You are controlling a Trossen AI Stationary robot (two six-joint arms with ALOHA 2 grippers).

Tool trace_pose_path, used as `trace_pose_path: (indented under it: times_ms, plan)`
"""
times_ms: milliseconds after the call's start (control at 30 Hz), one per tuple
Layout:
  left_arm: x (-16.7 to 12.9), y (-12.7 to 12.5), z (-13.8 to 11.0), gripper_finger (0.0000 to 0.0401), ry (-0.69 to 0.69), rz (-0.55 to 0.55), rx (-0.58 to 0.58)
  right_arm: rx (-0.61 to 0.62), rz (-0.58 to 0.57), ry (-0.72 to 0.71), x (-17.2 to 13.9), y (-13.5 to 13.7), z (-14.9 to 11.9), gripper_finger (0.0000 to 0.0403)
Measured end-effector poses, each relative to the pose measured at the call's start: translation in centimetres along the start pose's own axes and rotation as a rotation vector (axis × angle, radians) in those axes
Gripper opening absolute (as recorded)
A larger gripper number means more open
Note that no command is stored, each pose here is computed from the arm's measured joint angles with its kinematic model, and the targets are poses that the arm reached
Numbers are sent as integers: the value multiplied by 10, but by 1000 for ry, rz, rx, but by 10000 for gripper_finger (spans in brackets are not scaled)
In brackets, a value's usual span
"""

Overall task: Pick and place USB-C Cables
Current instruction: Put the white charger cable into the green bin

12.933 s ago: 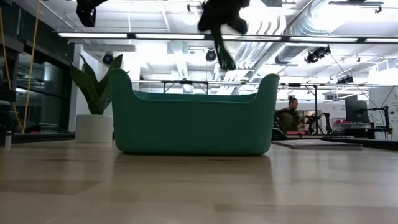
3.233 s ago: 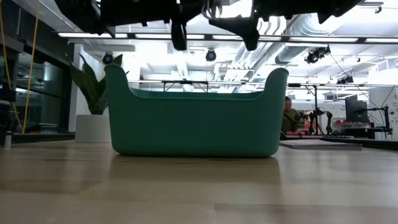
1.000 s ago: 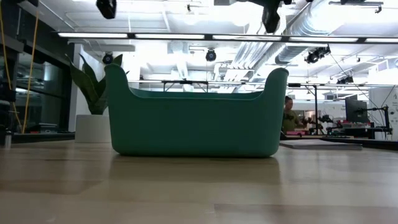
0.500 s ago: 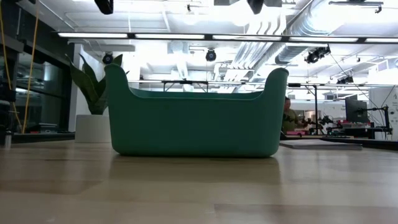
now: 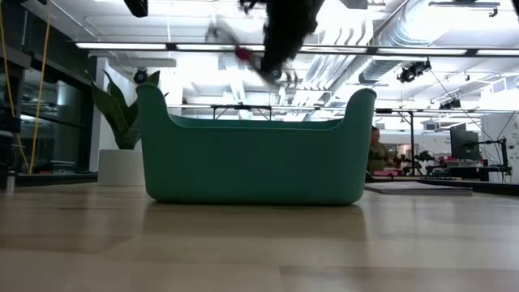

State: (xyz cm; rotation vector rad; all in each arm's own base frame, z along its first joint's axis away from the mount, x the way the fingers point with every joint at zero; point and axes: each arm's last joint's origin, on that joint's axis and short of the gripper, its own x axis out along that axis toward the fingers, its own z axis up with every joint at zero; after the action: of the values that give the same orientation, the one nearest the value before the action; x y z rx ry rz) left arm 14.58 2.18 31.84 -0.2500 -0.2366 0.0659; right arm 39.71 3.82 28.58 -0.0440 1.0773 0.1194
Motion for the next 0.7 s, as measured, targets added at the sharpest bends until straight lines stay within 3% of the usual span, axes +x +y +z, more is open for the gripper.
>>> trace_pose_path:
  times_ms: [200,333,533,700]
  plan:
    - [0,0,0,197,0,0,0,-139,-44,174,48,-4,5,7]
    - [0,0,0,197,0,0,0,-302,-42,233,74,-3,4,7]
    - [0,0,0,197,-1,2,0,-613,-39,294,93,2,0,7]
    - [0,0,0,197,-3,8,0,-682,-21,310,99,1,-2,7]
